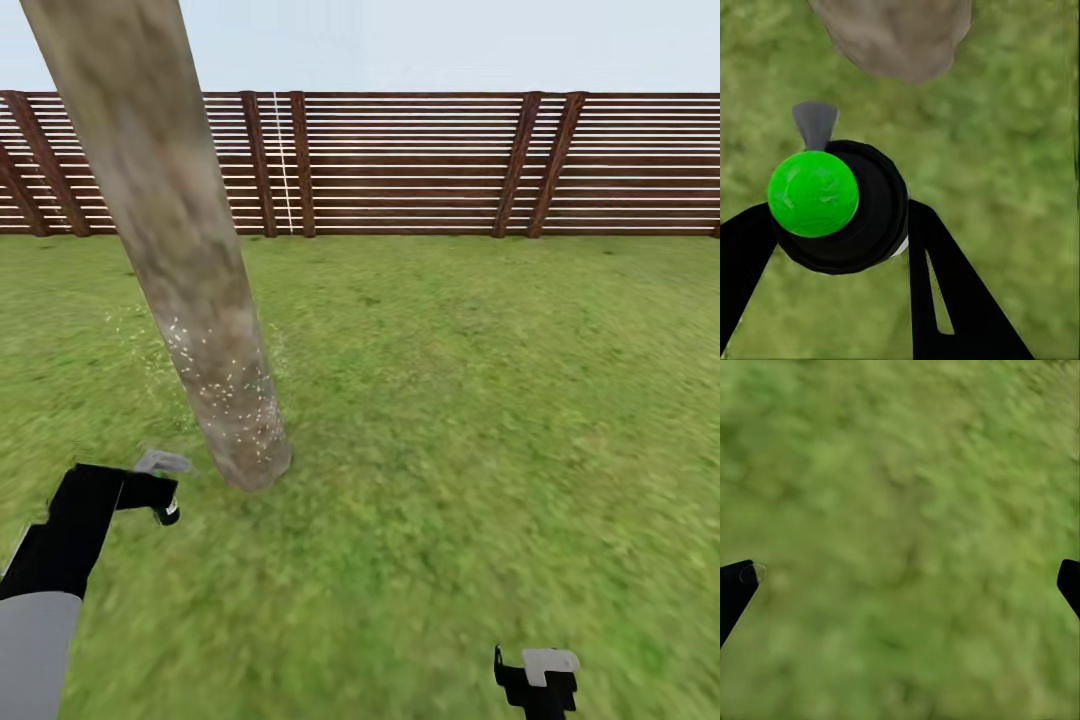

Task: In the garden, pick up the pesticide atomizer on the floor and spray pesticide onto both trees until each tree trunk is fully covered.

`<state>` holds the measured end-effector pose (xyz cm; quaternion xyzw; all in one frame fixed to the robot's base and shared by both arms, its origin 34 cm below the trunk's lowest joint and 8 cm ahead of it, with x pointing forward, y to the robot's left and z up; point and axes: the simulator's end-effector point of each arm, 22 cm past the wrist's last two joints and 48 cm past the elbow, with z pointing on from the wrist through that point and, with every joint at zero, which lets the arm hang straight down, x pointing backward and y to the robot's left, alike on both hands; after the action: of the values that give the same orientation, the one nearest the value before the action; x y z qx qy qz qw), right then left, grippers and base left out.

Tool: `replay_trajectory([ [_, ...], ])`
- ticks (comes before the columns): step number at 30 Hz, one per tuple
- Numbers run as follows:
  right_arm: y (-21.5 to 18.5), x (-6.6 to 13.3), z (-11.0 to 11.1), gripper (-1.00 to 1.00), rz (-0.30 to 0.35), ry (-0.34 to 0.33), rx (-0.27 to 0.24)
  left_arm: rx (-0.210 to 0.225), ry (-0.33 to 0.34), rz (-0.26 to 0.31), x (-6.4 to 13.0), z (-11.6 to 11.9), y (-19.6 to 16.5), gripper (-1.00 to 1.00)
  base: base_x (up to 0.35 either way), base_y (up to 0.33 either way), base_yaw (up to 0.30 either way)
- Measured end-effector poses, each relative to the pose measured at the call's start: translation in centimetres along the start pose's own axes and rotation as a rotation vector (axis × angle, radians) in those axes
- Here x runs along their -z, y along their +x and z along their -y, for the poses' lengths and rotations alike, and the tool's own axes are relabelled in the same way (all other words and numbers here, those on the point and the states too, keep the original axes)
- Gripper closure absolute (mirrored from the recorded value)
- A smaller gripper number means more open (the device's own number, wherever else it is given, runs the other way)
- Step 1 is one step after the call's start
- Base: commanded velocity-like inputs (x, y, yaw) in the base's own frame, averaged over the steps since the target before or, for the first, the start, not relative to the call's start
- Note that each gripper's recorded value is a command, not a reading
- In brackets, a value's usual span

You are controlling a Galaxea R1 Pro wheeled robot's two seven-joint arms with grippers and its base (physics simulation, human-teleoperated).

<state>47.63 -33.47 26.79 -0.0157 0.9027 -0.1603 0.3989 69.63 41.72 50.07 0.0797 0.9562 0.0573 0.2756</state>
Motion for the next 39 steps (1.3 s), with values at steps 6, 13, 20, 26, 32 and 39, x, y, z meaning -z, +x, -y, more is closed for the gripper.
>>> replay_trajectory([
  [6,-0.1,0.0,-0.1,-1.00,0.002,-0.004,0.004,-0.207,0.229,0.089,-1.3,7.4,4.2,1.00,-0.220,0.000,0.000],
  [13,-7.7,-1.3,-6.2,-1.00,0.181,-0.252,0.271,-0.453,0.506,0.101,0.7,13.4,6.5,1.00,-0.337,0.000,0.000],
  [20,-13.6,0.7,-14.7,-1.00,0.152,-0.753,0.413,-0.723,0.637,0.024,0.3,19.9,10.0,1.00,-0.310,0.000,0.000],
  [26,-15.5,3.8,-17.5,-1.00,0.158,-1.005,0.464,-0.826,0.634,-0.036,-0.1,21.0,11.5,1.00,-0.026,0.000,0.000],
  [32,-13.9,7.0,-20.8,1.00,0.151,-1.146,0.577,-0.872,0.637,-0.060,-0.2,22.0,12.2,1.00,0.000,0.000,0.000],
  [39,-14.8,9.8,-23.5,1.00,0.182,-1.249,0.602,-0.933,0.670,-0.112,-0.8,26.1,14.1,1.00,0.000,0.000,0.000],
])
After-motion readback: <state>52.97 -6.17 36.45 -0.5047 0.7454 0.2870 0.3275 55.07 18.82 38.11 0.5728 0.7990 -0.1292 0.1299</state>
